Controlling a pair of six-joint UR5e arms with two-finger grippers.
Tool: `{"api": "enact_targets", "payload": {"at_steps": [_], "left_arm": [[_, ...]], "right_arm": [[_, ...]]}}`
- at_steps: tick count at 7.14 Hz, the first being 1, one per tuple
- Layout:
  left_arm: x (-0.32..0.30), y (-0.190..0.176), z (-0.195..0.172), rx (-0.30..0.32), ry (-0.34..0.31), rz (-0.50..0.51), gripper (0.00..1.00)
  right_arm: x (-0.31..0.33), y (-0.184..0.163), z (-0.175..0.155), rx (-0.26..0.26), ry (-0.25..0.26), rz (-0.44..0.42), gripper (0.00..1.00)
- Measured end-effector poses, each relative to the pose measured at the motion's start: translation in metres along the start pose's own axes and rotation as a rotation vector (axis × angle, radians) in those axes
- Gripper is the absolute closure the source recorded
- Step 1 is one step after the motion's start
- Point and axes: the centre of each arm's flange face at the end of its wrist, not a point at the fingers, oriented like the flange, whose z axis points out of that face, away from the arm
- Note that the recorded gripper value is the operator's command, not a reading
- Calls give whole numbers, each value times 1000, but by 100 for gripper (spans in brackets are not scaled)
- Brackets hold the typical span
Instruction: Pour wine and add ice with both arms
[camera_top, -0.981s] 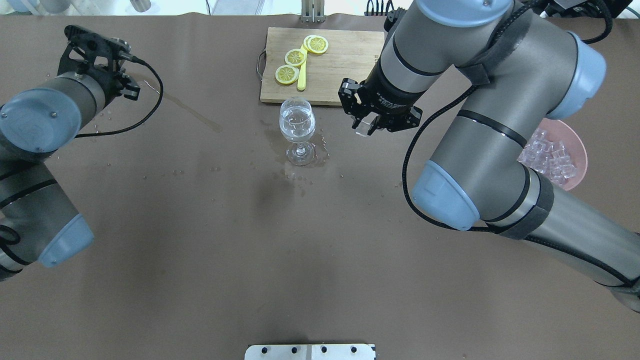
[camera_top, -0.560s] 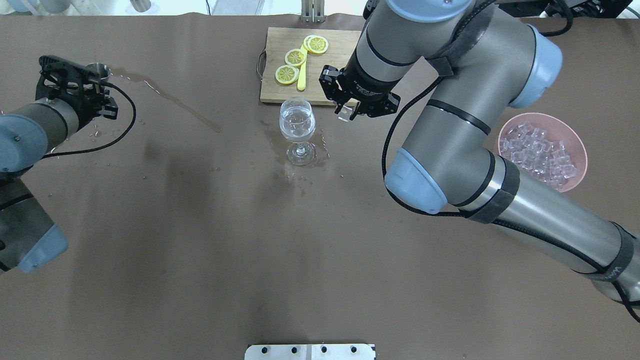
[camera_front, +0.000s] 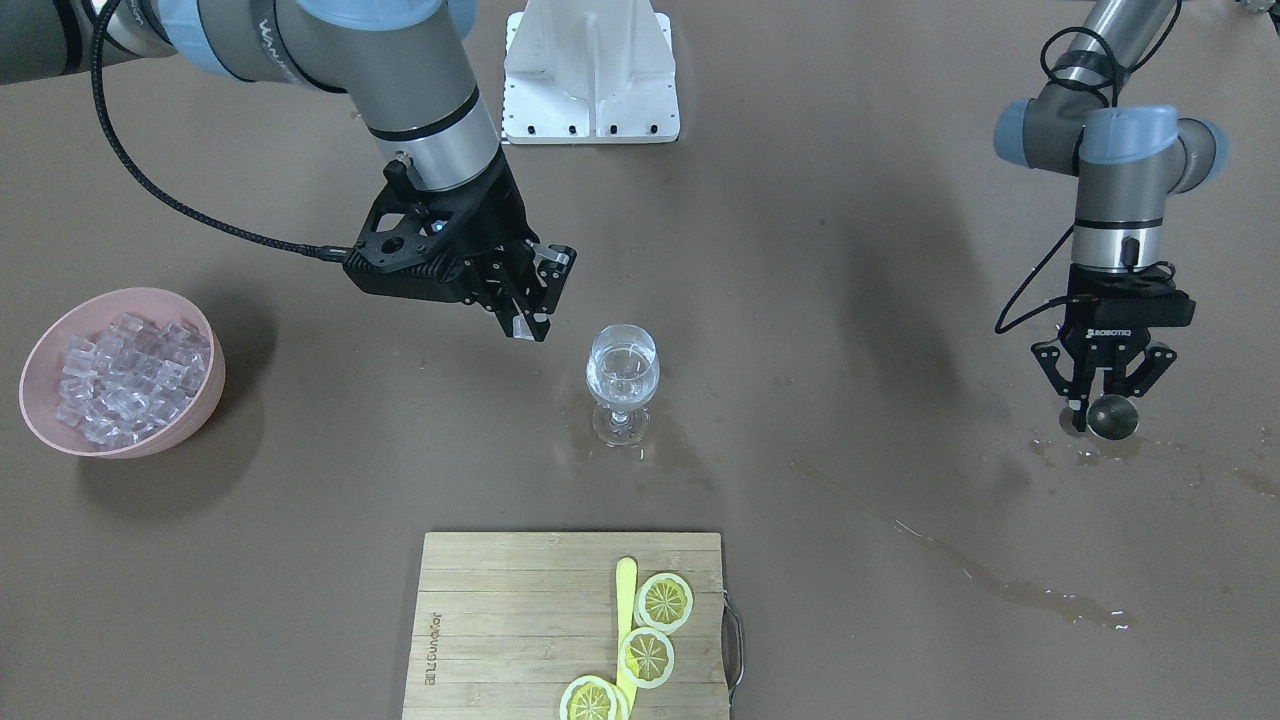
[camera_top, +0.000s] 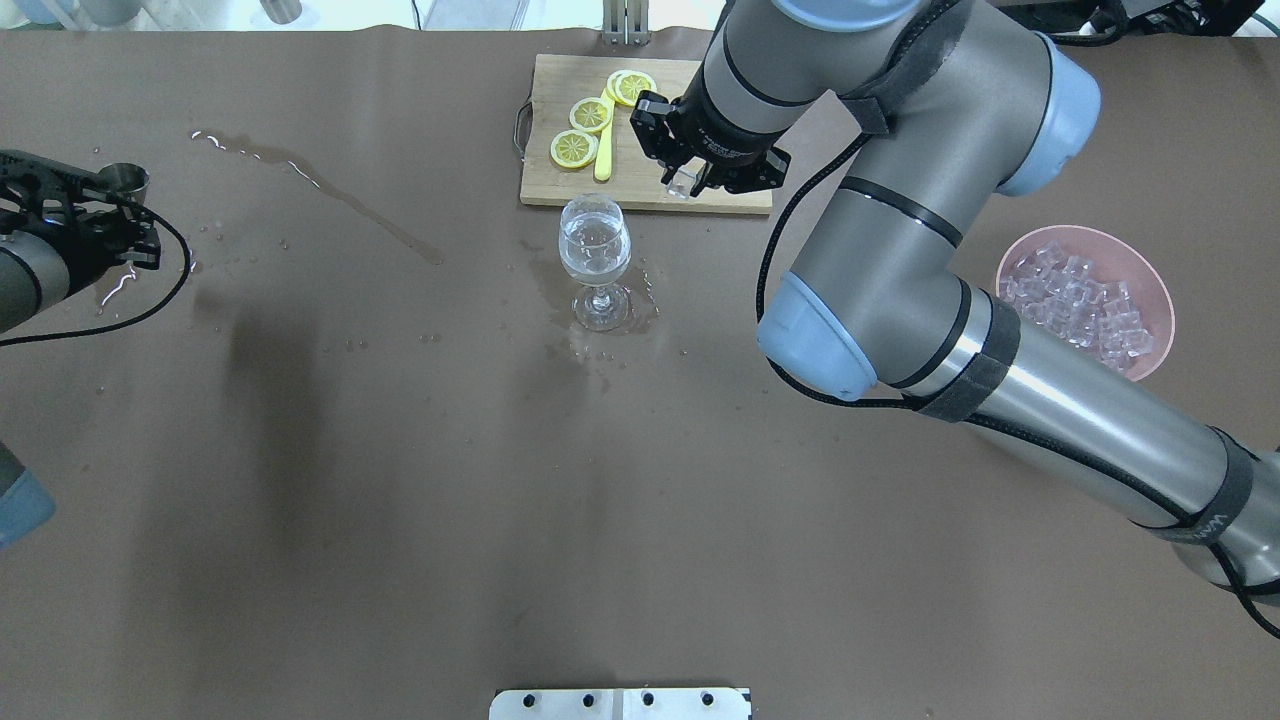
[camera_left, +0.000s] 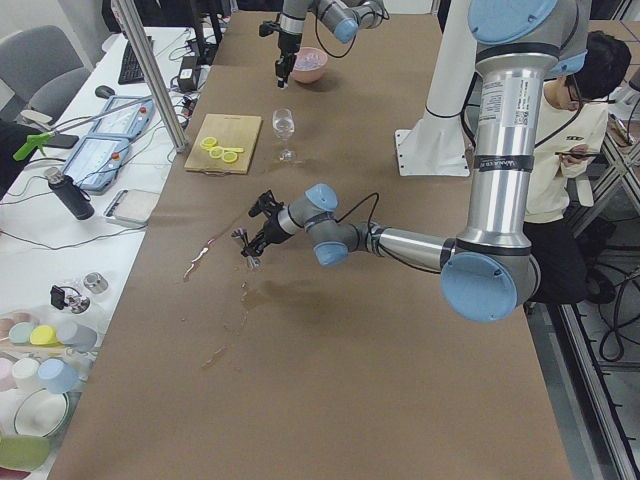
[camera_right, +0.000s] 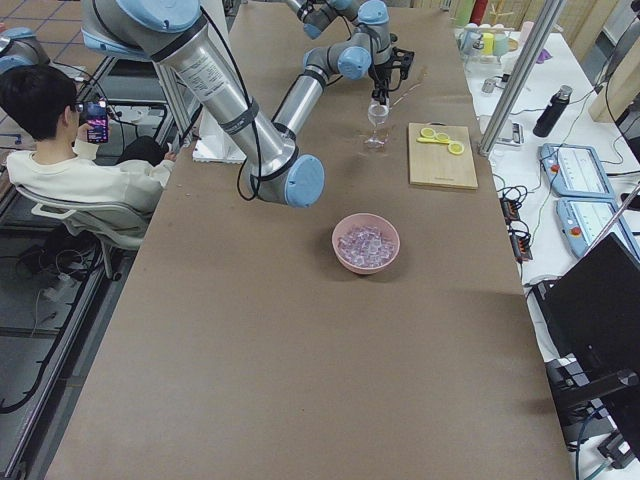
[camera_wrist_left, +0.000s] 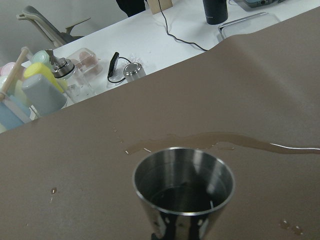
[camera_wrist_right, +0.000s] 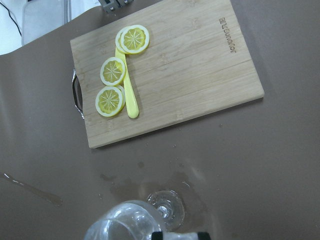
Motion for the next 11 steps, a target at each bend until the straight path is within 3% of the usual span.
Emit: {"api": "enact_targets", "payload": {"at_steps": [3,6,8,11], "left_arm": [[-39,26,16,20,51,-48,100],[-61,52,22,75,109,-119,100],[-79,74,27,102,130,-162,100],[-97,94,24,143,154,-218,100]], "right_arm": [[-22,-16,22,48,-77,-12,100],[-50,-2,25,42,-122,-17,100],[-57,26,38,25,-132,-20,100],[-55,37,46,19,-127,-10,100]]}}
